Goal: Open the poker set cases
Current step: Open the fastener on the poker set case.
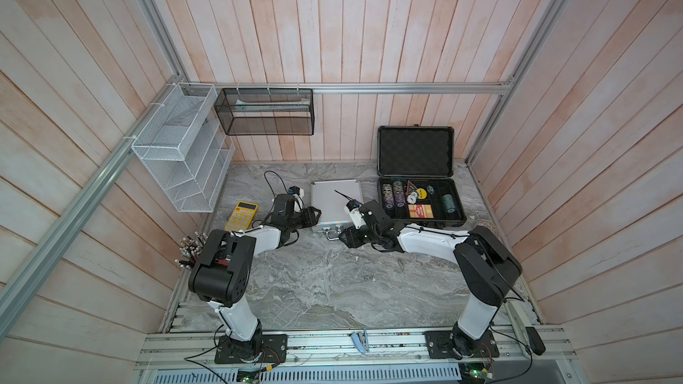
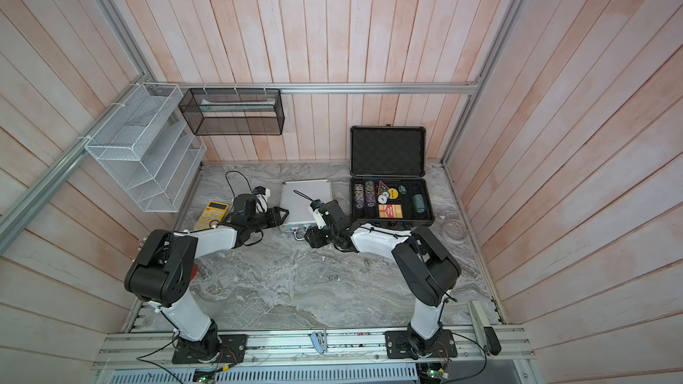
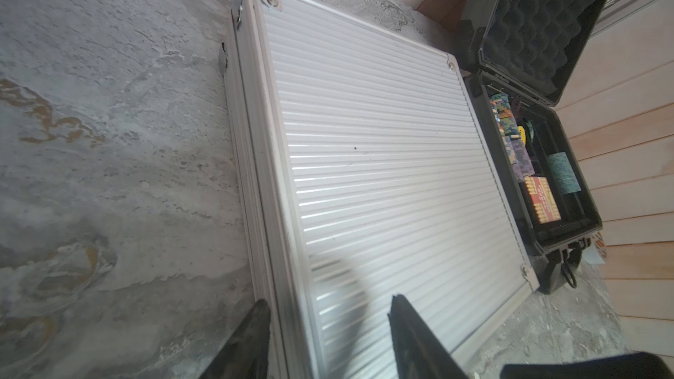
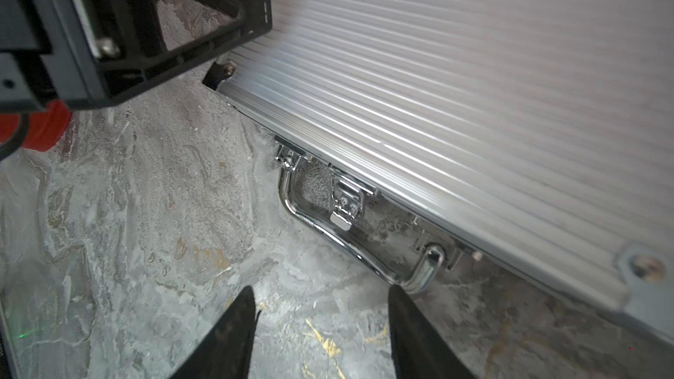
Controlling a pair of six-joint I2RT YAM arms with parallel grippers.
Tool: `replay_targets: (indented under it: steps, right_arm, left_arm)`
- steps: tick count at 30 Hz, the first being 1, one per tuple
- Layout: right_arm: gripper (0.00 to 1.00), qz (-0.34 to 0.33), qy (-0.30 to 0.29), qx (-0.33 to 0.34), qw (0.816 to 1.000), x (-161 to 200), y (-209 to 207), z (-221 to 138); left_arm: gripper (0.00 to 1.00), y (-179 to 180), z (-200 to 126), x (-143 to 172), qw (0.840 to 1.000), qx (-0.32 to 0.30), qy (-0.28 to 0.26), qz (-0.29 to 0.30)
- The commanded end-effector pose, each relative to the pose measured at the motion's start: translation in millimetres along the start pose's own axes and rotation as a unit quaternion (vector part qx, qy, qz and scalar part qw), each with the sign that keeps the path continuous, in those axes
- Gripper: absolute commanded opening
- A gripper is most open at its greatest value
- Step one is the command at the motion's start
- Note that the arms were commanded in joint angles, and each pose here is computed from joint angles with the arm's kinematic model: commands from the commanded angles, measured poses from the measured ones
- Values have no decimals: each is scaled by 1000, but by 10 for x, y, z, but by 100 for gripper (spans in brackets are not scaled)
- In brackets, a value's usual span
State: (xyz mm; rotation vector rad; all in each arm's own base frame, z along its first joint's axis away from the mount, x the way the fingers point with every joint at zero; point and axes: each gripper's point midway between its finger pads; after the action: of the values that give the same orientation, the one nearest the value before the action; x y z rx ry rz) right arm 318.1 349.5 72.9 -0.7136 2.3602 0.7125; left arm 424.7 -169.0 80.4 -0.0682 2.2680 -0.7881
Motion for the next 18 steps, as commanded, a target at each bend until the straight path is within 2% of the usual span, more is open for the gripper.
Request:
replay_targets:
  steps: [1,18]
  right_arm:
    - [60,-5,-23,-12,1000,-186,78,94]
    - [59,7,-38,-45,998,-334,160,405]
  left_arm:
    - [53,-8,30,86,1000,6,17,-1]
    - [48,90,34,327,999,3,39,-18]
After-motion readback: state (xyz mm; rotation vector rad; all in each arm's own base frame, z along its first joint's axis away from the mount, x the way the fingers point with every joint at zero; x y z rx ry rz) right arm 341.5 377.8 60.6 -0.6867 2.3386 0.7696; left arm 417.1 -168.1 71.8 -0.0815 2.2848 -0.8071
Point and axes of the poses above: each gripper's point midway between its finger pads, its own z axis out along the fingers, its own y axis along the line the jaws close on, x = y × z, and after that the axes turned 3 degrees about -z, right-handed
